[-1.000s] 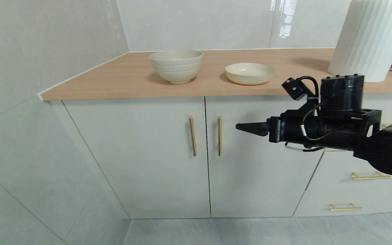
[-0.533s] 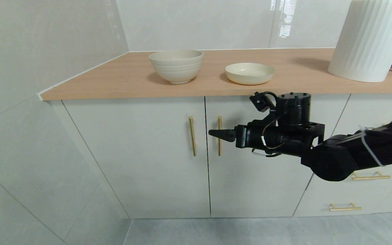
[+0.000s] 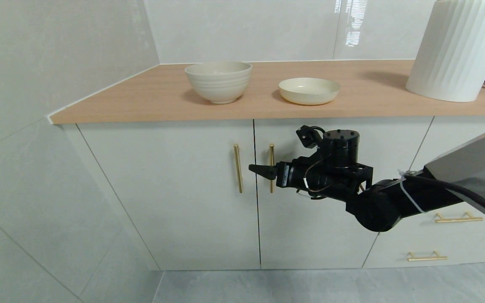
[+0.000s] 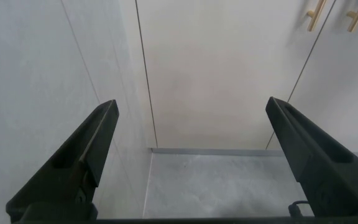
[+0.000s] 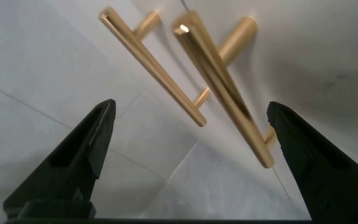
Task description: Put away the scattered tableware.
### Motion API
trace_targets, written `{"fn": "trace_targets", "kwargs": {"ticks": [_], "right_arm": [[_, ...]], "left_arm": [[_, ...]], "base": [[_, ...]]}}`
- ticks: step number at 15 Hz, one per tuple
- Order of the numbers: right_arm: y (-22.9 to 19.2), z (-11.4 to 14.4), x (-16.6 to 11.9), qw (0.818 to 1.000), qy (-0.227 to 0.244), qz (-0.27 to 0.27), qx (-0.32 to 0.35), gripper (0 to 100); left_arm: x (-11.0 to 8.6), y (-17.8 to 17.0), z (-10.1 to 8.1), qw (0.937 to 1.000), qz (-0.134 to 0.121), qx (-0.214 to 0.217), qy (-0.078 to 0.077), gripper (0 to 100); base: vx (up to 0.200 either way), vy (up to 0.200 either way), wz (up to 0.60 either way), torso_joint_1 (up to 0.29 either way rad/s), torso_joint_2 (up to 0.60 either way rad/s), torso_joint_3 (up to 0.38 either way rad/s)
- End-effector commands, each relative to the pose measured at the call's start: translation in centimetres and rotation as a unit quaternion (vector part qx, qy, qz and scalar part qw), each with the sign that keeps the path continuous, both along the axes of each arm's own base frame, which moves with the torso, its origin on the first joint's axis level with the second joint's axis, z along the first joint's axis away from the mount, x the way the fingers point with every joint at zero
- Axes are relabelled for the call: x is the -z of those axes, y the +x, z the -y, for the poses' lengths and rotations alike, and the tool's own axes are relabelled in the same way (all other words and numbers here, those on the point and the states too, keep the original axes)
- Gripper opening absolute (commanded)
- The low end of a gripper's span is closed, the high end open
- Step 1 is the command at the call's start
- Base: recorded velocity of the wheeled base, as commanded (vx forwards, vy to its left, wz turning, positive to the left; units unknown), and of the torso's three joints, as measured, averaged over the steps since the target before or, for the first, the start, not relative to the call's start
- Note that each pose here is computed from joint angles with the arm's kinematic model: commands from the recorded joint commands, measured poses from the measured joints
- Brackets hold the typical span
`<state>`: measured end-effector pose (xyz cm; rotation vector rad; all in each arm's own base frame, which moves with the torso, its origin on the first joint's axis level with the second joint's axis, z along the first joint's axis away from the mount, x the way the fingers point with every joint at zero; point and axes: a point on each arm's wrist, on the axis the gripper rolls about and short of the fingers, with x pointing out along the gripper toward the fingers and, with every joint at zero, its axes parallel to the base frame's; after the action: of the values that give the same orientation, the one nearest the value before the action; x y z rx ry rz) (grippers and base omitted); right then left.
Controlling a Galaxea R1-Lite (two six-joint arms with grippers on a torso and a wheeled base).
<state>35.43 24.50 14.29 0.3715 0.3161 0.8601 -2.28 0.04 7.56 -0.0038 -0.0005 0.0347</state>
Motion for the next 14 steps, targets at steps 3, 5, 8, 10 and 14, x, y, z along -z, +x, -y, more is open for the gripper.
{"fn": "trace_targets", "kwargs": {"ticks": [3, 5, 8, 10, 14], "right_arm": [[-0.4, -0.7, 0.2, 1.000, 0.000, -0.002, -0.009, 100], [-0.5, -0.9, 0.3, 1.000, 0.000, -0.002, -0.012, 100], [-0.2, -1.1, 0.6, 1.000, 0.011, 0.016, -0.011, 100], [-0.4, -1.1, 0.5, 1.000, 0.015, 0.017, -0.012, 100], [-2.0, -1.3, 0.0, 0.999, 0.026, -0.003, -0.030, 100]], "left_arm": [[0.0, 0.0, 0.0, 1.0000, 0.000, 0.000, 0.000, 100], [0.0, 0.0, 0.0, 1.0000, 0.000, 0.000, 0.000, 100], [0.0, 0.0, 0.0, 1.0000, 0.000, 0.000, 0.000, 100], [0.0, 0.0, 0.0, 1.0000, 0.000, 0.000, 0.000, 100], [0.0, 0.0, 0.0, 1.0000, 0.000, 0.000, 0.000, 100]], "base": [[0.000, 0.000, 0.00, 0.000, 0.00, 0.000], [0.000, 0.000, 0.00, 0.000, 0.00, 0.000], [0.000, 0.000, 0.00, 0.000, 0.00, 0.000], [0.000, 0.000, 0.00, 0.000, 0.00, 0.000], [0.000, 0.000, 0.00, 0.000, 0.00, 0.000]]}}
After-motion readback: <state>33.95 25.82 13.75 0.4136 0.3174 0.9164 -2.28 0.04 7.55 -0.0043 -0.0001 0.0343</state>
